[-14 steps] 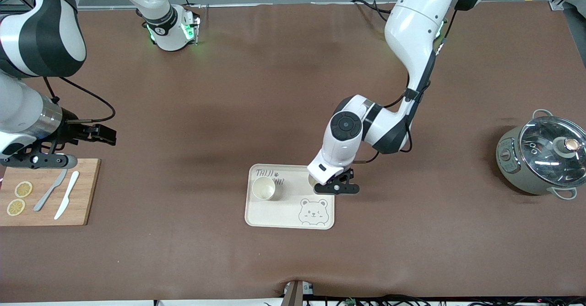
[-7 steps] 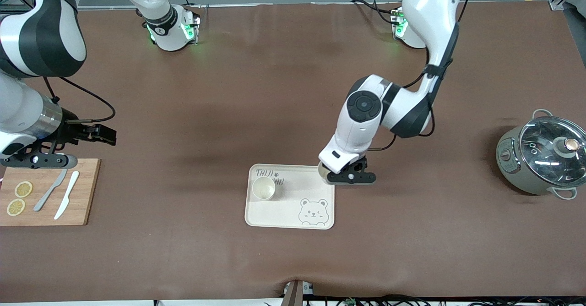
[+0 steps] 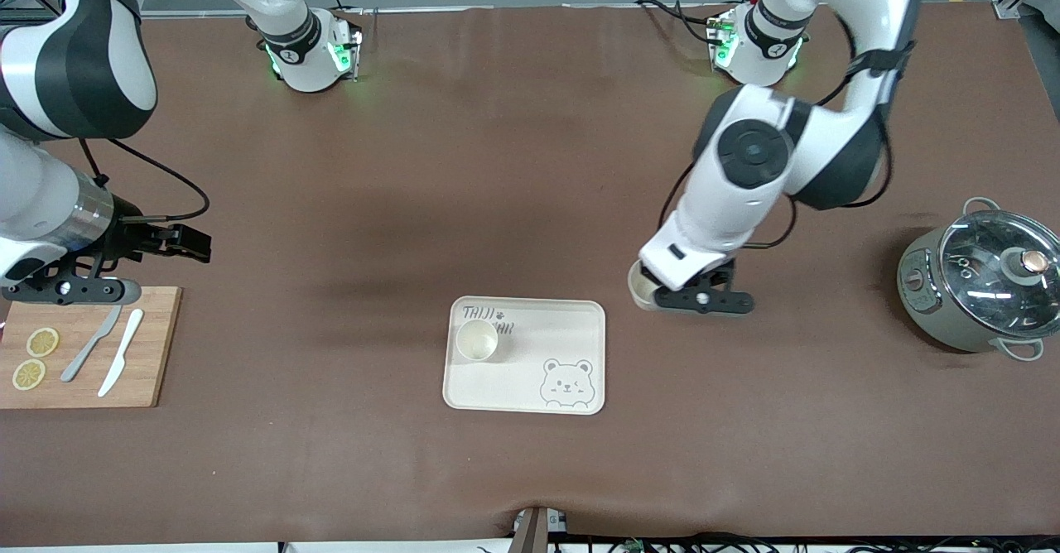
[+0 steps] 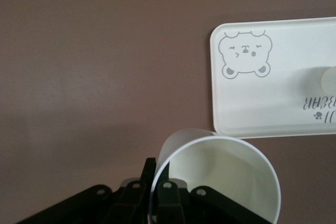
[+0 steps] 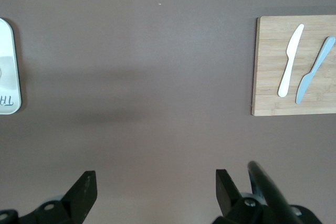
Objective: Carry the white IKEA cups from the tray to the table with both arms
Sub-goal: 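Lift the cup and carry it toward the steel pot, then lower the cup beside the pot while the right gripper reaches the tray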
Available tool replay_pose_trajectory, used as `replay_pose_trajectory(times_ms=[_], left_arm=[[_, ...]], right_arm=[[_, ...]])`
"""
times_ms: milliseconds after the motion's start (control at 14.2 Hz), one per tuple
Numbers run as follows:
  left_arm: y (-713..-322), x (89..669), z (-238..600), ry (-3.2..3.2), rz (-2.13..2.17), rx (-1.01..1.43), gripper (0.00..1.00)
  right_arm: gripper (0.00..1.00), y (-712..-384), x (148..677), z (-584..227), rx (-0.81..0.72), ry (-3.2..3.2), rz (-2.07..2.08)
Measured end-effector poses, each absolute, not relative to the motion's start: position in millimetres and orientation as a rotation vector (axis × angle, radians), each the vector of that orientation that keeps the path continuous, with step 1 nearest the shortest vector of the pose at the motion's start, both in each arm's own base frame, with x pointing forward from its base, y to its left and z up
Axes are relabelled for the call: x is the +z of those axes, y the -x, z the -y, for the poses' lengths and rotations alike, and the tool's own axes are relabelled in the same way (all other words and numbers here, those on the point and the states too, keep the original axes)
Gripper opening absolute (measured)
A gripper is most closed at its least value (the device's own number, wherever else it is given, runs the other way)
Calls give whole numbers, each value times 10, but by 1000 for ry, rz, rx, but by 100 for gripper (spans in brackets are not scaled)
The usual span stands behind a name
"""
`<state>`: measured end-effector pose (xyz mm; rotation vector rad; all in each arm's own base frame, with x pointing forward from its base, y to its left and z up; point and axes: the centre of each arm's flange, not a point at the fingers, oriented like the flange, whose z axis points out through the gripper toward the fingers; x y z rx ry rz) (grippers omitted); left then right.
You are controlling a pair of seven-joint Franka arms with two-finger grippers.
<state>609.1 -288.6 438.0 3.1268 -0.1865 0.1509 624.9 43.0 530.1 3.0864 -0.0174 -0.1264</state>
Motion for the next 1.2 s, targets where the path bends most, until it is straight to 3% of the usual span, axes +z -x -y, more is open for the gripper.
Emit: replay_pose_trajectory(times_ms=[353,564,847,1199], left_arm=[[-6003,4715,2270,-3131,250,102,4],[-5959,4756,1919,-3129,286,86,4],[-5904,4669,1364,-3121,333,48,4],[-5854,4402,751,-3082,349,77,4]], right_arm=[[100,-6238,5310,-552,-123,-3085,41],[100,-6194,5354,-1020,-85,-3077,197],[100,-6085,5355,-1895,13,-3094,314],[100,-6204,4938,-2496,90,-3164,369]])
